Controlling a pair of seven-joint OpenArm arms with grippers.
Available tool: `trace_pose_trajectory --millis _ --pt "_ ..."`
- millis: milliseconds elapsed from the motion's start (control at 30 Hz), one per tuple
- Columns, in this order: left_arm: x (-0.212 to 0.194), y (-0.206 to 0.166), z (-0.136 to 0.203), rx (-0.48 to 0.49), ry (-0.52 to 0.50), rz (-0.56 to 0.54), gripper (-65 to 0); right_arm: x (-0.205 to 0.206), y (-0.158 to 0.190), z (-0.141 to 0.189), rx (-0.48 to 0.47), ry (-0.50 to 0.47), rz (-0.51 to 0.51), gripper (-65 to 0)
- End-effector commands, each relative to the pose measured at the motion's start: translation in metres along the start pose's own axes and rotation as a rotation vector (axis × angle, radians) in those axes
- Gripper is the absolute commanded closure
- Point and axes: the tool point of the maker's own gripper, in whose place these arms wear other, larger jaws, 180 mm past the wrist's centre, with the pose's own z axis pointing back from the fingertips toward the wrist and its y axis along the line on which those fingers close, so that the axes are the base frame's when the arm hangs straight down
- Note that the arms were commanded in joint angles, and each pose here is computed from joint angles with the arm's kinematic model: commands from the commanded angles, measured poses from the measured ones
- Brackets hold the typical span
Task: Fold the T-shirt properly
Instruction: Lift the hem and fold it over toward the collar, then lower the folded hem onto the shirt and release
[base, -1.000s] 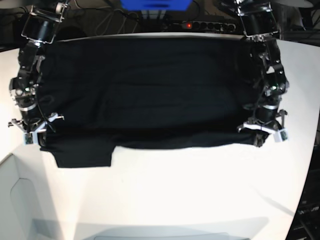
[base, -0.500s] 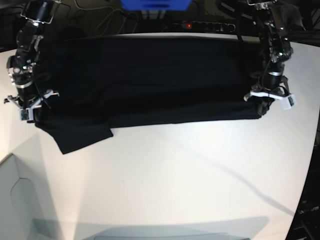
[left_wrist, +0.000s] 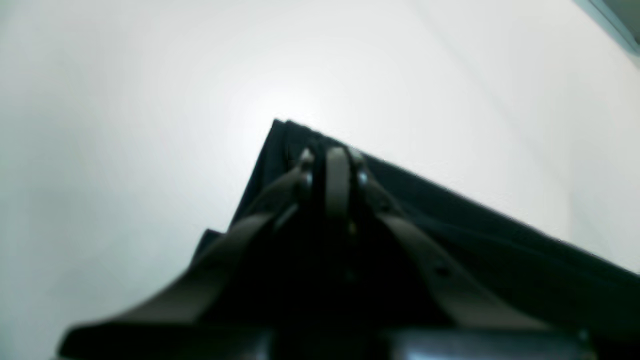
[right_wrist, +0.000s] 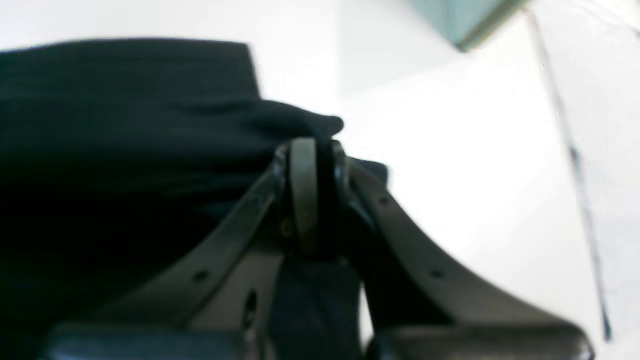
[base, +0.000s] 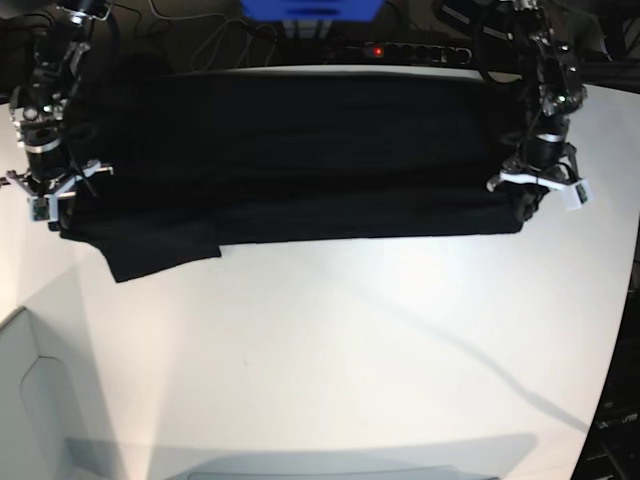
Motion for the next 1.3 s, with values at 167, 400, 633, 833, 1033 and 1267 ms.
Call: trace_pose_trajectory --millis 167,400,633,833,1033,1267 --pt "0.036 0.003 0.013 0.007 -0.110 -0.023 0.0 0.004 -0.008 0.013 0.045 -0.027 0.022 0.0" --pt "0.024 0.007 0.016 0.014 -0.077 -0.028 0.0 -0.013 0.000 0.026 0.060 0.006 0.007 0.0" --pt "0.006 0.019 0.016 0.040 -0.027 -0.016 0.0 -0.040 0.012 0.040 0.084 0.069 -0.009 0.0" --pt "-0.004 0.029 0.013 0.062 0.001 -0.005 0.0 -0.054 0.019 0.046 0.093 0.103 -0.029 0.0" --pt "-0.004 0.030 0.012 0.063 0.001 -0.004 0.0 -0.068 0.021 0.043 0.097 0.134 -0.054 0.0" --pt "-0.013 0.016 0.007 0.028 0.022 0.000 0.0 -0.073 0.018 0.034 0.089 0.141 -0.085 0.0"
